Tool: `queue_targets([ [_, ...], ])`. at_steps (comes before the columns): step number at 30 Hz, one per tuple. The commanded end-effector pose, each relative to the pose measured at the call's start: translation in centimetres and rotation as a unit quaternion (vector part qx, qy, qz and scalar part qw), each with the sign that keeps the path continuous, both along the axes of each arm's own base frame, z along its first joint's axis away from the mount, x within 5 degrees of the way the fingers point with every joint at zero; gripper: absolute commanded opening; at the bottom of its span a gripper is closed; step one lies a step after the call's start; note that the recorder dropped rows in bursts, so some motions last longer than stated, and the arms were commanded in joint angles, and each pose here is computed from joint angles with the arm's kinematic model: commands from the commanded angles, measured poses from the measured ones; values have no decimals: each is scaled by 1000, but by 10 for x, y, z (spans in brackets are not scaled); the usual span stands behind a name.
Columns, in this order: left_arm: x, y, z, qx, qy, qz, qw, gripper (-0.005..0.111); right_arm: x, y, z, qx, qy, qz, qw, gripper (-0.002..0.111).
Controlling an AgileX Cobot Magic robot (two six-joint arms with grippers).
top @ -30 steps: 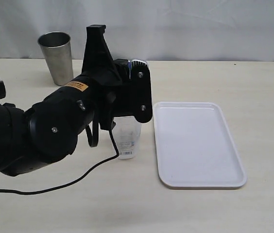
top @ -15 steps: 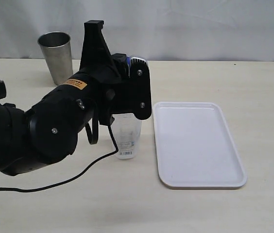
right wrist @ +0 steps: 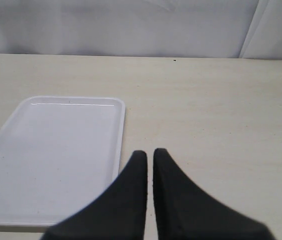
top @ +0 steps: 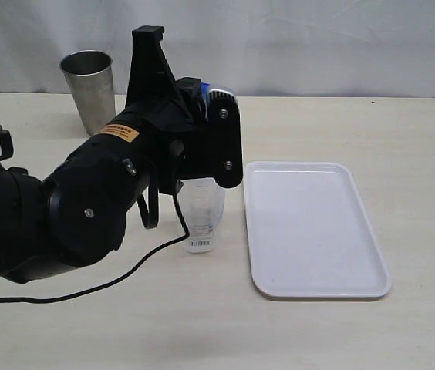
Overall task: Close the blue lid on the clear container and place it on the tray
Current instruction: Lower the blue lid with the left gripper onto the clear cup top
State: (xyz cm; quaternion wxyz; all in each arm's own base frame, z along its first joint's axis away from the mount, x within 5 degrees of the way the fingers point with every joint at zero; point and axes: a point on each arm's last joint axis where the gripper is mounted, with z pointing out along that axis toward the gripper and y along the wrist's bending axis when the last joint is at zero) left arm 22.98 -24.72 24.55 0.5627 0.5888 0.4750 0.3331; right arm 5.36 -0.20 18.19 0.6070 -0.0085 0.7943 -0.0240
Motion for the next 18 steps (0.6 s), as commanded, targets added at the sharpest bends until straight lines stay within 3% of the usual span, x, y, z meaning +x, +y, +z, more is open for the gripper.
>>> queue_targets([
  [1, -4, 0, 6, 6, -24, 5, 1000, 0, 0, 0, 0, -1, -4, -2, 1000, 5],
  [18, -14, -7, 1, -6, 3, 2, 1000, 0, 0, 0, 0, -1, -4, -2, 1000, 5],
])
